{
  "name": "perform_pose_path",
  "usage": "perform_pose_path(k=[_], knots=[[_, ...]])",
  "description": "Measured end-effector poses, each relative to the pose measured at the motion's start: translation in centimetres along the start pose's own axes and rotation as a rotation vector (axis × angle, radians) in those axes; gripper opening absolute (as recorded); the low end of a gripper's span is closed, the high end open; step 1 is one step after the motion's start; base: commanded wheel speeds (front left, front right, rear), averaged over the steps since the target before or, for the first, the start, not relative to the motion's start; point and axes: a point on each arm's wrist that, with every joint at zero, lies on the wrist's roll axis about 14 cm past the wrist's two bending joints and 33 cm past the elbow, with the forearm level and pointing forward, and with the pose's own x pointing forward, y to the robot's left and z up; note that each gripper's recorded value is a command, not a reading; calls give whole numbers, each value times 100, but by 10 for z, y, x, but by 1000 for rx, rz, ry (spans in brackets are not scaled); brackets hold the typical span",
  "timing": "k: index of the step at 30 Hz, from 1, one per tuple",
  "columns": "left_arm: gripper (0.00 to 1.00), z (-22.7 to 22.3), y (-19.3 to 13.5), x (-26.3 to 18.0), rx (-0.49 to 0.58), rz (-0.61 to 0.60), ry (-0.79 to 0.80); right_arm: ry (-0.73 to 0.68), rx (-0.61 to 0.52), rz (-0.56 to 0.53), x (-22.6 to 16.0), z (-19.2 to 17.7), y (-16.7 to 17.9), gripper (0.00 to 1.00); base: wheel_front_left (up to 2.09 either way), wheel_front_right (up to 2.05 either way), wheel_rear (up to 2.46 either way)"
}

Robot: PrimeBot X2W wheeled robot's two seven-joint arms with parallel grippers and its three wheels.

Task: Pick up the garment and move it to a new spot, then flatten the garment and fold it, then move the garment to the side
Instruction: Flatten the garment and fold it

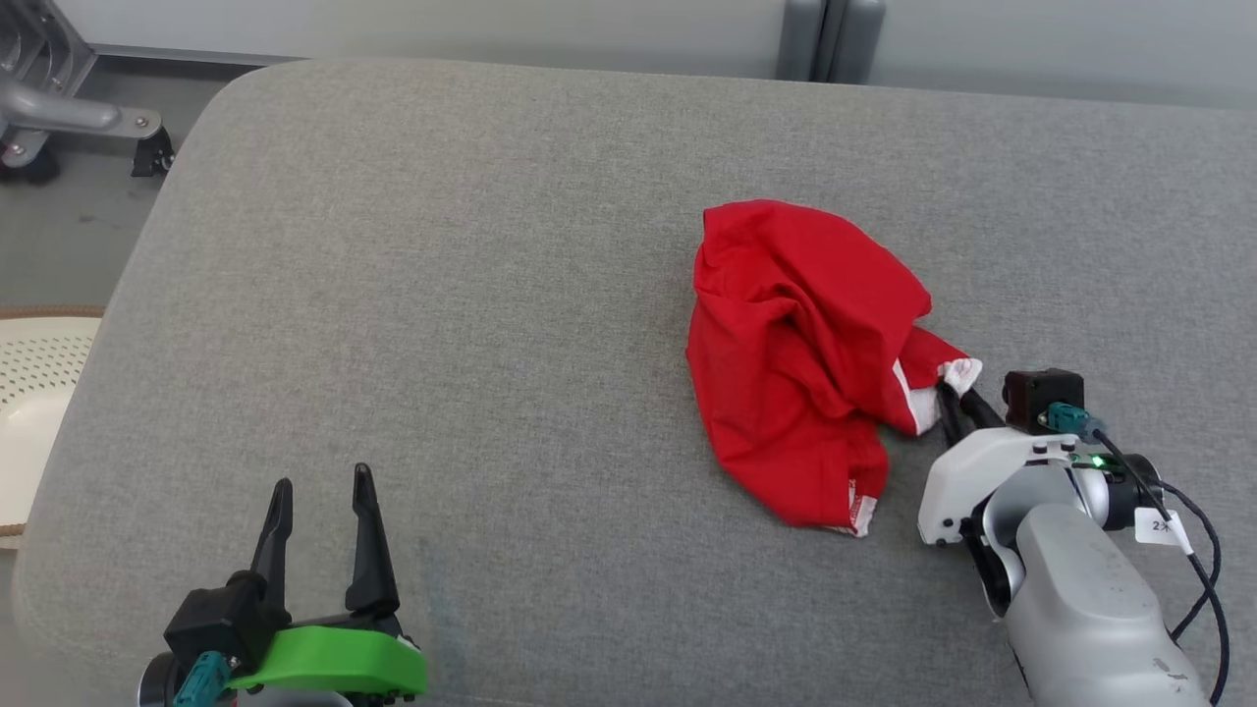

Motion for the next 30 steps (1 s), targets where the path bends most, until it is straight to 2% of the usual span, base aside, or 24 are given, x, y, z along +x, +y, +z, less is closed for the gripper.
perform_pose_path(k=[2, 8, 12, 13, 14, 15, 20, 25, 27, 30], knots=[[100, 0, -3, 1, -1, -8, 0, -18, 5, -22, -1, 4, -9, 0, 0, 0, 0], [100, -1, -14, 6, -6, -41, -1, -67, 1, -148, -16, 16, -64, 0, 0, 0, 0], [100, -2, -23, 9, -9, -66, 2, -51, 2, -227, -34, 6, -96, 0, 0, 0, 0], [100, -3, -25, 10, -10, -72, 4, -43, 5, -241, -38, 2, -101, 14, 0, 0, 0], [100, -3, -27, 11, -10, -77, 5, -39, 12, -253, -42, -1, -105, 50, 0, 0, 0], [100, -3, -28, 11, -11, -81, 6, -39, 17, -261, -43, -2, -107, 100, 0, 0, 0], [100, -3, -32, 12, -13, -93, 3, -76, 59, -314, -55, 3, -121, 100, 0, 0, 0], [100, 1, -30, 9, -15, -88, -8, -233, 22, -327, -58, 53, -128, 100, 0, 0, 0], [100, 3, -28, 7, -16, -83, -13, -270, -5, -289, -53, 71, -116, 100, 0, 0, 0], [100, 4, -25, 3, -16, -78, -15, -231, -23, -195, -36, 81, -84, 100, 0, 0, 0]])
